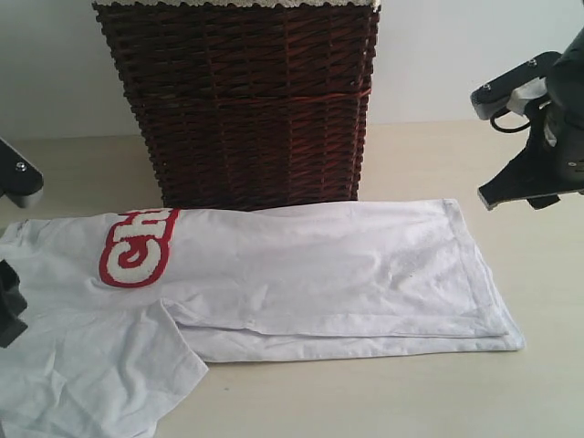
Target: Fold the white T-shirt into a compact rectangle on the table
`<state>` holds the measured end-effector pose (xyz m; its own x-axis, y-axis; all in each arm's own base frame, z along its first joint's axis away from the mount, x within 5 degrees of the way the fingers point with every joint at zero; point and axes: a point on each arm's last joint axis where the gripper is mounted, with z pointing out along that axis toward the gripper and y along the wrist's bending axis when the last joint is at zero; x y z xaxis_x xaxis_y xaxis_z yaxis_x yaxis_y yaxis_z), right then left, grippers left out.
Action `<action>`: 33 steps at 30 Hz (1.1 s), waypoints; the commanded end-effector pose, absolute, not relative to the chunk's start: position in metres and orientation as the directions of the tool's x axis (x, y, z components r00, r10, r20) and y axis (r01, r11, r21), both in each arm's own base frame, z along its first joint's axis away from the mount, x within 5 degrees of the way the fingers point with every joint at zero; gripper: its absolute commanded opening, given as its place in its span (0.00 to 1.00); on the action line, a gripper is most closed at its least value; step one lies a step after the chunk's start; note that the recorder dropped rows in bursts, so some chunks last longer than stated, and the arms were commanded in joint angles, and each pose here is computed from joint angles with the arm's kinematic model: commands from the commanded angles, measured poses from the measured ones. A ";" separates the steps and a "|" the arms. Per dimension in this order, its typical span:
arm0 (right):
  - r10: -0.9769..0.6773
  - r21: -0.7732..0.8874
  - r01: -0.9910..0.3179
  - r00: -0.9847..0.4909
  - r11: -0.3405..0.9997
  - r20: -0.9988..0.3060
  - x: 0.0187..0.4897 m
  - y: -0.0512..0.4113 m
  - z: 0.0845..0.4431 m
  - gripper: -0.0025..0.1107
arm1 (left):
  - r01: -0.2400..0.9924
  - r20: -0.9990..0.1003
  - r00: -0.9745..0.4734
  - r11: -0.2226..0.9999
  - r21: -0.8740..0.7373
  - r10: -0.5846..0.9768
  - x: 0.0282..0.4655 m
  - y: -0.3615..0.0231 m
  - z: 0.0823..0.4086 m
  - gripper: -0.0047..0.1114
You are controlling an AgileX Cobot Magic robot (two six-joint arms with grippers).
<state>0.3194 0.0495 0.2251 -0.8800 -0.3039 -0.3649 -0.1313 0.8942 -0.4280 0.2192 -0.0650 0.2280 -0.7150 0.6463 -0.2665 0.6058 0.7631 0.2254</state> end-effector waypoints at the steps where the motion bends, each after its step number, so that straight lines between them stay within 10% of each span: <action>1: -0.282 -0.375 -0.127 -0.875 0.918 -0.393 0.299 0.048 0.235 0.44 | 0.668 -0.219 -0.702 0.733 0.128 0.678 0.189 -0.073 0.245 0.41; 16: -0.262 -0.284 -0.150 -0.871 0.947 -0.415 0.288 0.053 0.226 0.44 | 0.862 -0.163 -0.500 0.507 -0.001 0.851 0.104 -0.099 0.209 0.60; 23: -0.268 -0.257 -0.166 -0.859 0.952 -0.437 0.291 0.057 0.224 0.44 | 0.864 -0.297 -0.462 0.500 0.064 0.836 0.121 -0.115 0.198 0.60; 33: -0.274 -0.248 -0.173 -0.842 0.953 -0.464 0.294 0.059 0.225 0.44 | 0.909 -0.136 -0.392 0.406 0.097 0.910 0.148 -0.136 0.140 0.60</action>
<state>0.2929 0.0581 0.2256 -0.8511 -0.2644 -0.4535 -0.1630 0.9543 -0.2506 0.1448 -0.1287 0.1513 -0.4206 0.8972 -0.1348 0.8961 0.4341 0.0927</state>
